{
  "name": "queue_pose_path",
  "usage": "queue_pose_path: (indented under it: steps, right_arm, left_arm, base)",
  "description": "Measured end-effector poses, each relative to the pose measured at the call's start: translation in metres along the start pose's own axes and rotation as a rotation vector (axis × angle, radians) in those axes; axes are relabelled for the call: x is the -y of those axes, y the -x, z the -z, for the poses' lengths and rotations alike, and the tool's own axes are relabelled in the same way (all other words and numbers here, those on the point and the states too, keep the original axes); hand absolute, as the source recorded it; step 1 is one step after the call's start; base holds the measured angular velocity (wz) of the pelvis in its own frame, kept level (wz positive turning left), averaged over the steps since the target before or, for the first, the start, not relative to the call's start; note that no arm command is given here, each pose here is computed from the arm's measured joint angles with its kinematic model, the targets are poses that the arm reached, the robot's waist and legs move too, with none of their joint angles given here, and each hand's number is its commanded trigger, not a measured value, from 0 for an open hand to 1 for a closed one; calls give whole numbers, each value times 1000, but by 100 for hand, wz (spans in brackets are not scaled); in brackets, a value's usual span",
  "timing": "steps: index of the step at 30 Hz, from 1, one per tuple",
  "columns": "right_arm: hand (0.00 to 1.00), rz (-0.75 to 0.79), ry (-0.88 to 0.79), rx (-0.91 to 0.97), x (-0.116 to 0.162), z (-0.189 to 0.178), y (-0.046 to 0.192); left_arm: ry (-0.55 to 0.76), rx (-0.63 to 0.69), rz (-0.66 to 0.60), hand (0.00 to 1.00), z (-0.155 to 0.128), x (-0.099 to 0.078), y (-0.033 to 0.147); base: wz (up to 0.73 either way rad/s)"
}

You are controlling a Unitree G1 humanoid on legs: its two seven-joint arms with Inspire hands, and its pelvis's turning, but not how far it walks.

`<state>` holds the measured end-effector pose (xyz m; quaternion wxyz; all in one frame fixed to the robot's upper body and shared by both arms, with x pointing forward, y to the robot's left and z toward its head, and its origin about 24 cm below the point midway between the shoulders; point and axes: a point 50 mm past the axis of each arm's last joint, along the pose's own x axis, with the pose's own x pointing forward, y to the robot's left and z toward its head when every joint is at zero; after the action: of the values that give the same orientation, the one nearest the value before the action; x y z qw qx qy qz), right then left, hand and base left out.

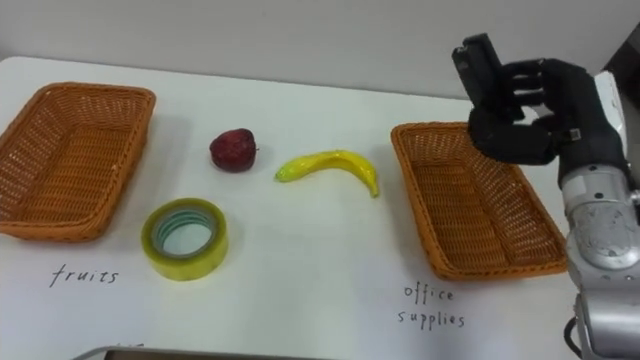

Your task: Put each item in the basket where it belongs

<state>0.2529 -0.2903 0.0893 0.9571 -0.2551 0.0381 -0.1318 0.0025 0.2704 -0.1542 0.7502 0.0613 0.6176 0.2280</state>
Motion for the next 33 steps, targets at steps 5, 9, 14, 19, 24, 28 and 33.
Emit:
queue_pose_path:
  steps: [5,9,14,19,24,28,33]
  right_arm:
    - [100,-18,20,-51,-1,12,3]
    - [100,-29,20,-52,-2,13,3]
    - [100,-46,62,-70,-2,17,3]
    - [100,-94,118,-112,-6,27,4]
    - [11,-134,139,-124,-8,30,5]
    - [0,-156,142,-126,-9,30,5]
    - [0,-164,145,-126,-9,30,5]
  left_arm:
    - [6,-9,7,0,4,3,1]
    - [7,-6,8,0,2,3,1]
    - [6,-12,8,0,3,3,1]
    - [0,-5,8,0,-1,1,0]
    - [1,5,24,0,-5,2,-1]
    - [1,11,32,0,-7,3,-1]
    - [1,11,34,0,-7,3,-1]
  base:
    - [-5]
    - [0]
    - [0]
    - [0]
    - [0]
    - [0]
    - [0]
